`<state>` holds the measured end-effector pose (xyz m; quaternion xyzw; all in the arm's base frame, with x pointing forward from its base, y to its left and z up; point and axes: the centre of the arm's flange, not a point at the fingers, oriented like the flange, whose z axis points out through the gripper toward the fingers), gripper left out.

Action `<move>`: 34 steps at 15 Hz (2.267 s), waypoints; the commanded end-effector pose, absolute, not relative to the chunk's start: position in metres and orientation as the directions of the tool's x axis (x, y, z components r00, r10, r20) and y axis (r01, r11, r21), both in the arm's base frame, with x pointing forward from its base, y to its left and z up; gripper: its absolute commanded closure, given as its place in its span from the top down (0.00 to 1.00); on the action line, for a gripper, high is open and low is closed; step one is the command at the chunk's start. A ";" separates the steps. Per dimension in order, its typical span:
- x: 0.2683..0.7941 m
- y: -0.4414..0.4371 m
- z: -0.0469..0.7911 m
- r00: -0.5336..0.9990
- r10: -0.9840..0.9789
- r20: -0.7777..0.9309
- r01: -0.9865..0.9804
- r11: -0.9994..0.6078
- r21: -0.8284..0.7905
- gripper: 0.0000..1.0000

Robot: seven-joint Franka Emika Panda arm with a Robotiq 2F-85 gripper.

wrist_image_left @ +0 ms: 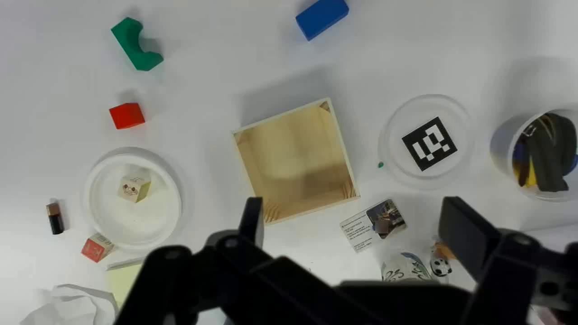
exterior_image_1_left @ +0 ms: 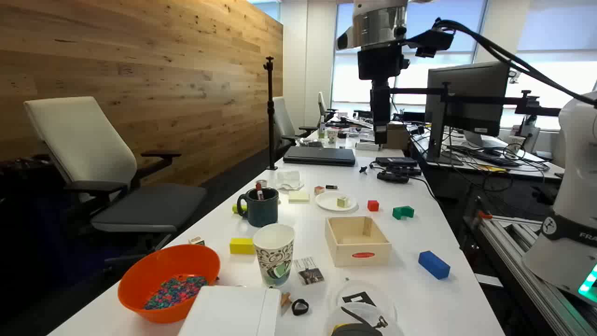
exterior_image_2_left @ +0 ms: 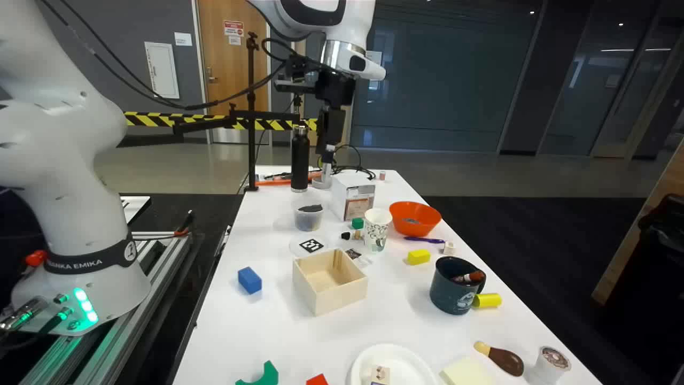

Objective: Open the drawer of the white object

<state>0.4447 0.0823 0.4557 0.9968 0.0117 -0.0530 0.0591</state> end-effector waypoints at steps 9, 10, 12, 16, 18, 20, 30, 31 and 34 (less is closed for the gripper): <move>0.445 0.082 0.456 0.994 0.017 -0.107 0.030 -0.993 0.117 1.00; 0.445 0.082 0.456 0.994 0.017 -0.107 0.030 -0.993 0.117 1.00; 0.450 0.083 0.455 0.995 0.070 -0.069 0.075 -0.995 0.068 1.00; 0.458 0.080 0.454 0.963 0.271 0.014 0.271 -0.962 -0.017 1.00; 0.464 0.078 0.448 0.934 0.355 0.041 0.357 -0.933 -0.056 1.00; 0.469 0.078 0.440 0.897 0.438 0.063 0.442 -0.893 -0.087 1.00; 0.482 0.100 0.427 0.949 0.290 0.125 0.297 -0.954 -0.043 1.00; 0.493 0.113 0.422 0.956 0.246 0.160 0.258 -0.965 -0.056 1.00; 0.521 0.148 0.407 0.959 0.129 0.253 0.155 -0.984 -0.088 1.00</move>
